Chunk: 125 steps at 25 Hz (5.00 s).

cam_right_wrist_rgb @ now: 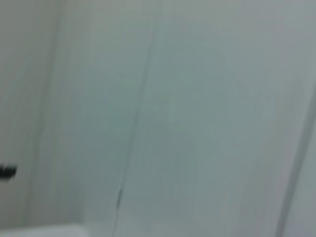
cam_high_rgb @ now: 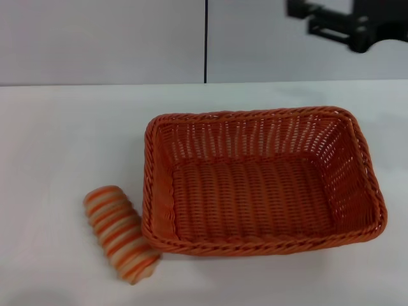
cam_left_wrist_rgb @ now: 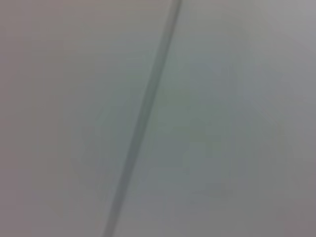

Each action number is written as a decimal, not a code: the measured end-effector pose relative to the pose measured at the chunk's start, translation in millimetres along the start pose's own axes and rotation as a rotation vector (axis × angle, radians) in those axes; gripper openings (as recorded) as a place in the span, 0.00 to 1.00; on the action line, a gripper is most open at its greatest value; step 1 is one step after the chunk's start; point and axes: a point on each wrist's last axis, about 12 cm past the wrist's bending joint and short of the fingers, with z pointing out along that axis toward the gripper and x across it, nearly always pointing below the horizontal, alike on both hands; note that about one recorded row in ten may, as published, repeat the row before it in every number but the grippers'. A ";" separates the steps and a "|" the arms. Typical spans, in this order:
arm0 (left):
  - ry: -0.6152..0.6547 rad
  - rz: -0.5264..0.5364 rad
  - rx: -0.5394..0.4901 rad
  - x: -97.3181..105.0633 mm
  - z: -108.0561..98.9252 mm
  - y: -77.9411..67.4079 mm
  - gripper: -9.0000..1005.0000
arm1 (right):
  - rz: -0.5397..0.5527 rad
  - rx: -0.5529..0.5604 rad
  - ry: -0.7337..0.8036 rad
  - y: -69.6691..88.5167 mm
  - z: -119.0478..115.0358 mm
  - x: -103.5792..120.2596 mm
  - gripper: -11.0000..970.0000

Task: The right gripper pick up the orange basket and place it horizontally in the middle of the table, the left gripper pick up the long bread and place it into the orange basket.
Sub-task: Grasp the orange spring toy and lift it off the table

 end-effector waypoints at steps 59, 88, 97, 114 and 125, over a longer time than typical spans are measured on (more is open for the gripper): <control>0.861 -0.074 0.544 59.9 144.1 -71.7 0.81 | 0.410 0.339 -0.396 10.2 -128.8 110.4 0.57; 0.809 0.098 0.501 60.9 146.1 -61.8 0.38 | 0.415 0.361 -0.409 8.9 -131.7 111.8 0.57; 0.789 0.158 0.479 38.6 147.0 -56.0 0.34 | 0.409 0.364 -0.419 7.2 -131.4 110.3 0.57; 0.630 0.348 0.419 -54.7 156.2 -62.0 0.19 | 0.405 0.367 -0.430 6.0 -131.9 109.0 0.57; 0.646 0.282 0.460 -53.2 166.9 -69.8 0.01 | 0.421 0.363 -0.435 8.3 -131.1 111.9 0.57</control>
